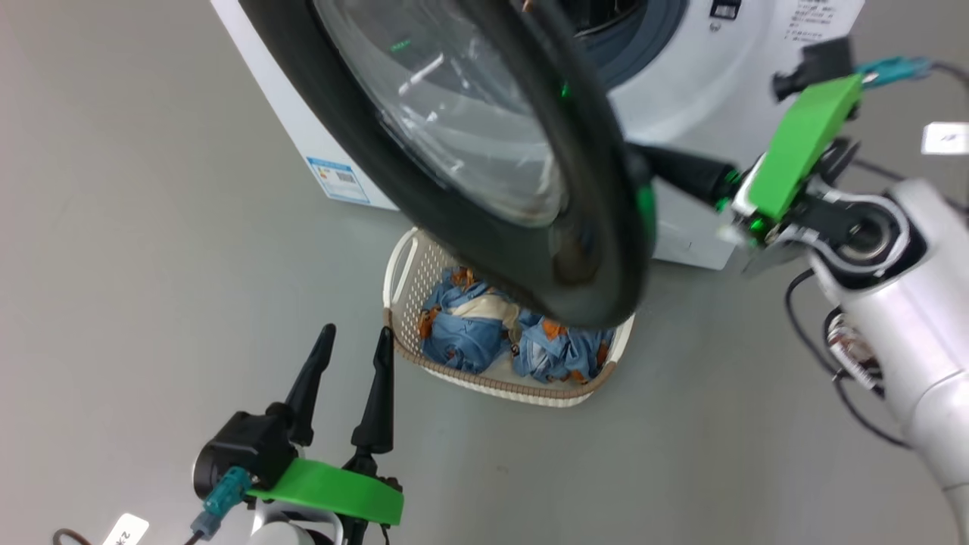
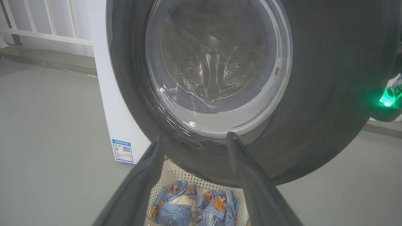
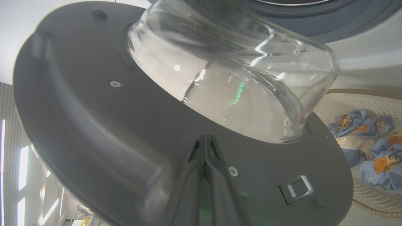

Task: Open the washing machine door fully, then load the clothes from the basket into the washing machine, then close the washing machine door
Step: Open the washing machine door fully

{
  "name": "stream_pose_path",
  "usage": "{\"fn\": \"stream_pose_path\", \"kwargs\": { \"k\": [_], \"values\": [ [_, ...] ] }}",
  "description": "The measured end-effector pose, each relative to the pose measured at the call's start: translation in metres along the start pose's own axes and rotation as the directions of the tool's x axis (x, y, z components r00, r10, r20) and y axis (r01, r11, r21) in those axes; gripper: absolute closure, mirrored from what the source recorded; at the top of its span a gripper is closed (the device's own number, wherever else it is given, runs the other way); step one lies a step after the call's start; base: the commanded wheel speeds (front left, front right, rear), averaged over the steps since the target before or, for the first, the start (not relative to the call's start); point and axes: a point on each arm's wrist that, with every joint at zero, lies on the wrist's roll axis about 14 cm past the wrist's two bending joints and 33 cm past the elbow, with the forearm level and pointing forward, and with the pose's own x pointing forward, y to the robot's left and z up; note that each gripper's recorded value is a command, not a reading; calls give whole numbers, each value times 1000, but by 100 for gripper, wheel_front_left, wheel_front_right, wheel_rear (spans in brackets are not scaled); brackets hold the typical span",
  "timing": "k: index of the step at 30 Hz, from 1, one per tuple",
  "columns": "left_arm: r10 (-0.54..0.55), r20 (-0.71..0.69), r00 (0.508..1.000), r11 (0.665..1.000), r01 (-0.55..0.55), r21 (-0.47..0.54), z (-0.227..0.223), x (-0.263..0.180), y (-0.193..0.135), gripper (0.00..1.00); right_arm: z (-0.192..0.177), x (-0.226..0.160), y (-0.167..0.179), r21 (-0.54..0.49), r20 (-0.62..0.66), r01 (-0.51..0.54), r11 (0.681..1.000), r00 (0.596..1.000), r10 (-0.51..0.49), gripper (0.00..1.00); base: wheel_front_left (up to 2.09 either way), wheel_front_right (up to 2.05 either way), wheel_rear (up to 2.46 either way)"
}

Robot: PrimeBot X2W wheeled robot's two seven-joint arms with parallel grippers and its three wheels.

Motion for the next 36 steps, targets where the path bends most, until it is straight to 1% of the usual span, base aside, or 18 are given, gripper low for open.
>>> {"fn": "stream_pose_path", "kwargs": {
  "k": [9,10,15,19,24,25,26,27,28,29,32,36],
  "values": [
    [-4,39,999,1000,4,1,13,-7,-1,0,-53,9,30,-14,-138,-63,998,989,61,100,0,0,0],
    [-2,43,999,1000,2,1,15,-8,0,0,-65,13,36,-14,-168,-78,997,983,75,100,0,0,0],
    [0,48,999,1000,0,1,16,-9,1,0,-82,19,45,-10,-208,-105,994,973,101,100,0,0,0],
    [-6,48,999,1000,6,6,16,-9,-1,0,-81,19,50,-23,-187,-111,994,977,105,100,0,0,0],
    [-24,43,999,1000,24,6,14,-9,-5,0,-73,11,42,-46,-116,-71,996,991,66,100,0,0,0],
    [-28,41,999,1000,28,9,14,-8,-6,0,-70,8,39,-51,-95,-59,997,994,54,91,0,0,0],
    [-36,40,999,999,36,8,13,-8,-7,0,-67,4,35,-51,-74,-47,998,996,43,72,0,0,0],
    [-39,38,999,999,39,12,13,-7,-8,0,-62,0,32,-50,-46,-34,998,998,32,56,0,0,0],
    [-42,38,998,999,41,17,13,-7,-8,0,-57,-5,28,-53,-15,-19,998,1000,18,13,0,0,0],
    [-47,39,998,999,46,23,13,-6,-9,0,-53,-10,23,-52,13,-3,999,1000,3,0,0,0,0],
    [-53,33,998,998,52,27,11,-6,-10,0,-44,-27,12,-42,87,39,998,996,-35,0,0,0,0],
    [-72,32,997,997,72,26,10,-4,-13,0,-39,-55,-10,-41,172,119,992,979,-111,0,0,0,0]
  ]
}}
